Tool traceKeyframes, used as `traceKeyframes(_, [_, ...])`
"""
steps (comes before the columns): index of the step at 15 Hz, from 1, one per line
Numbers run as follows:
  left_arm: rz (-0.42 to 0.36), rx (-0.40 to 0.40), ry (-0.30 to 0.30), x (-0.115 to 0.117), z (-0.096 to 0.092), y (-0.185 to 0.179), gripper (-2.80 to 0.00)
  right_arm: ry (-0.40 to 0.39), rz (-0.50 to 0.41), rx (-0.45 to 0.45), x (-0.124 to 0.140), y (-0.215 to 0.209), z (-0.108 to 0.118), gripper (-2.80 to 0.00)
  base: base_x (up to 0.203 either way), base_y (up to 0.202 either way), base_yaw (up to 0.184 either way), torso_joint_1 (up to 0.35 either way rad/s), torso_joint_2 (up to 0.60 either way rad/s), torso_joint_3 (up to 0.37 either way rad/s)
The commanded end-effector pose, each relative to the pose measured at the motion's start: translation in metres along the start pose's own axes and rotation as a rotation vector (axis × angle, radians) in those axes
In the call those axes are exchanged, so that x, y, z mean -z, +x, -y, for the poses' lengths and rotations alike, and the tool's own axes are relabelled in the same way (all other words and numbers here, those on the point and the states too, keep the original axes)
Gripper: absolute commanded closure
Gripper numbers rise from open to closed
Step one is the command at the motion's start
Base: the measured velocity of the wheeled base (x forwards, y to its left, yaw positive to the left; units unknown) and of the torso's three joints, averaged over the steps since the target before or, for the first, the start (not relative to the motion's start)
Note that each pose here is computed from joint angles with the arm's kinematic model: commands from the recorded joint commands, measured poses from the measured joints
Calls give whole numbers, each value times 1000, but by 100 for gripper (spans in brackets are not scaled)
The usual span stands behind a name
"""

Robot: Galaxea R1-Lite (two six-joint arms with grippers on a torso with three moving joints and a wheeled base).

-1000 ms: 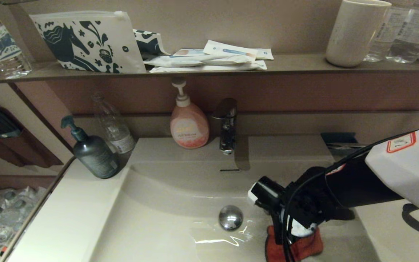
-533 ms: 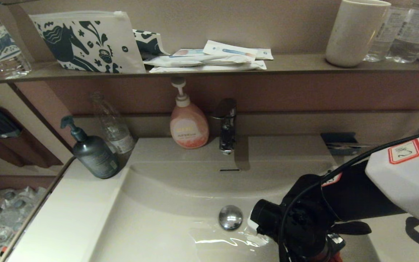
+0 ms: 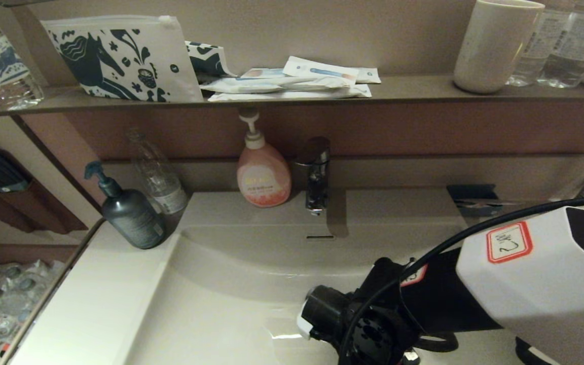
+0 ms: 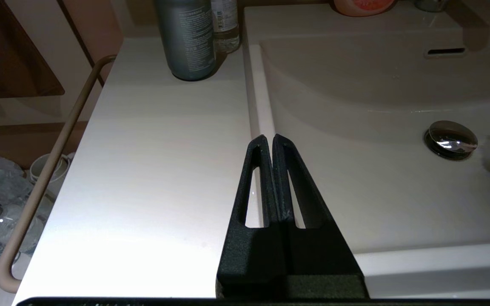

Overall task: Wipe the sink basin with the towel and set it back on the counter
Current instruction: Wipe the sink

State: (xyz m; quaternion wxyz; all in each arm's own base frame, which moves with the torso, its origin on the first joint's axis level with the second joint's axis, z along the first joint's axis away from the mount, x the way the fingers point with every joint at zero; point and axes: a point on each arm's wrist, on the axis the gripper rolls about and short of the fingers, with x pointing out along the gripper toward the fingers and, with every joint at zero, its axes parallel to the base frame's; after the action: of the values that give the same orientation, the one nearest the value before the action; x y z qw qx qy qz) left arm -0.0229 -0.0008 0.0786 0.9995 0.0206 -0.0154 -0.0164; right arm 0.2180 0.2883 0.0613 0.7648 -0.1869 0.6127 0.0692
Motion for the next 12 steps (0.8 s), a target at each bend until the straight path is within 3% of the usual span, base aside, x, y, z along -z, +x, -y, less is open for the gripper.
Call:
traceKeyframes(1, [-1, 0, 1, 0, 0, 0, 0, -3, 11, -20, -9, 6, -15, 0, 0, 0, 0, 0, 0, 0])
traceKeyframes(6, [-1, 0, 1, 0, 0, 0, 0, 2, 121, -130, -44, 4, -61, 0, 0, 0, 0, 0, 0, 0])
traceKeyframes(10, [-1, 0, 1, 0, 0, 0, 0, -46, 192, -189, -53, 11, -102, 0, 0, 0, 0, 0, 0, 0])
traceKeyframes(12, [-1, 0, 1, 0, 0, 0, 0, -78, 279, -248, -57, 12, -118, 0, 0, 0, 0, 0, 0, 0])
